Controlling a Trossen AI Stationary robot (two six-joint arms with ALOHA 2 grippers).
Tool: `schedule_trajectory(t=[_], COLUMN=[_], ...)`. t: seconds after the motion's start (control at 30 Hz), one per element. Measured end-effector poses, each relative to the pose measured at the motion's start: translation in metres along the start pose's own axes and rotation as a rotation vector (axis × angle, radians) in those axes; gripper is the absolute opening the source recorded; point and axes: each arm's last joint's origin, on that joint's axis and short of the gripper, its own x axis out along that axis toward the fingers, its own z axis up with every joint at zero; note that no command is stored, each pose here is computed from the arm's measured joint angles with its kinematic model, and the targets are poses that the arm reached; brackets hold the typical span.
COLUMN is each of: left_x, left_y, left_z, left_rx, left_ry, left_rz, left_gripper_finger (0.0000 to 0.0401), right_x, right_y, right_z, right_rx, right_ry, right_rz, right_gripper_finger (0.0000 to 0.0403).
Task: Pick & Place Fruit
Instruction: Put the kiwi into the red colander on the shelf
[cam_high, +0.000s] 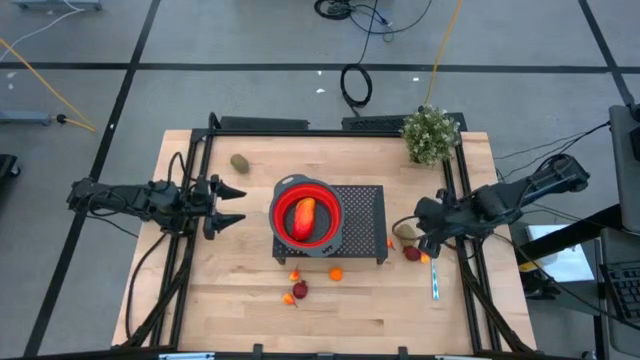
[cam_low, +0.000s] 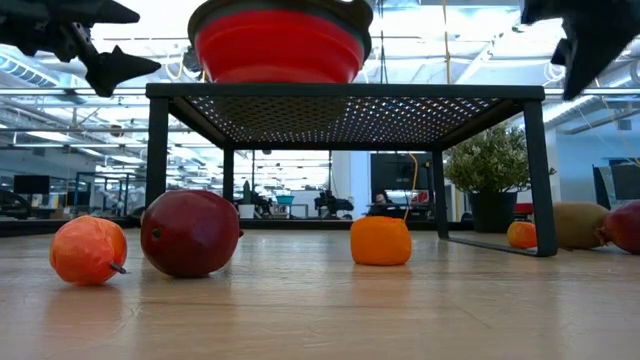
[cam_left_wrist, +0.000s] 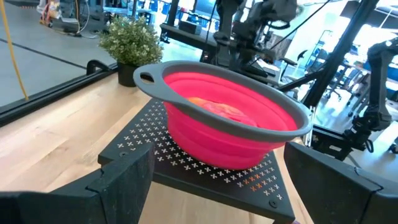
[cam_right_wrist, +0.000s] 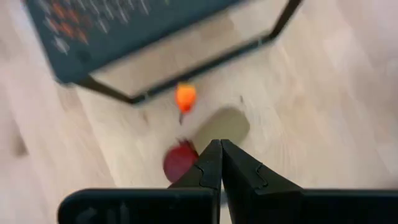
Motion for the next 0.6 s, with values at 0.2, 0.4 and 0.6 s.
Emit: schedule_trajectory(t=[0.2, 0.4, 0.6], left_x=[0.0, 0.0001, 0.0001], left_y=[-0.0001, -0.0001, -0.0001], left_z=[0.0002, 0.0003, 0.0003], left_rx=[0.0, -0.008, -0.012], left_ry=[-0.002, -0.003, -0.002], left_rz=[0.0, -0.001, -0.001], left_gripper_finger=[0.0356, 0.0356, 0.0356], right_x=[0.0097, 0.0109, 0.0109], right_y=[0.0014, 0.002, 0.0019], right_z=[0.0003, 0.0012, 0.0012], right_rx=[-0.035, -0.096, -0.099], right_ry=[0.083, 0.085, 0.086], right_rz=[-0.065, -0.065, -0.065], right_gripper_finger=[0.0, 0.0, 0.0002])
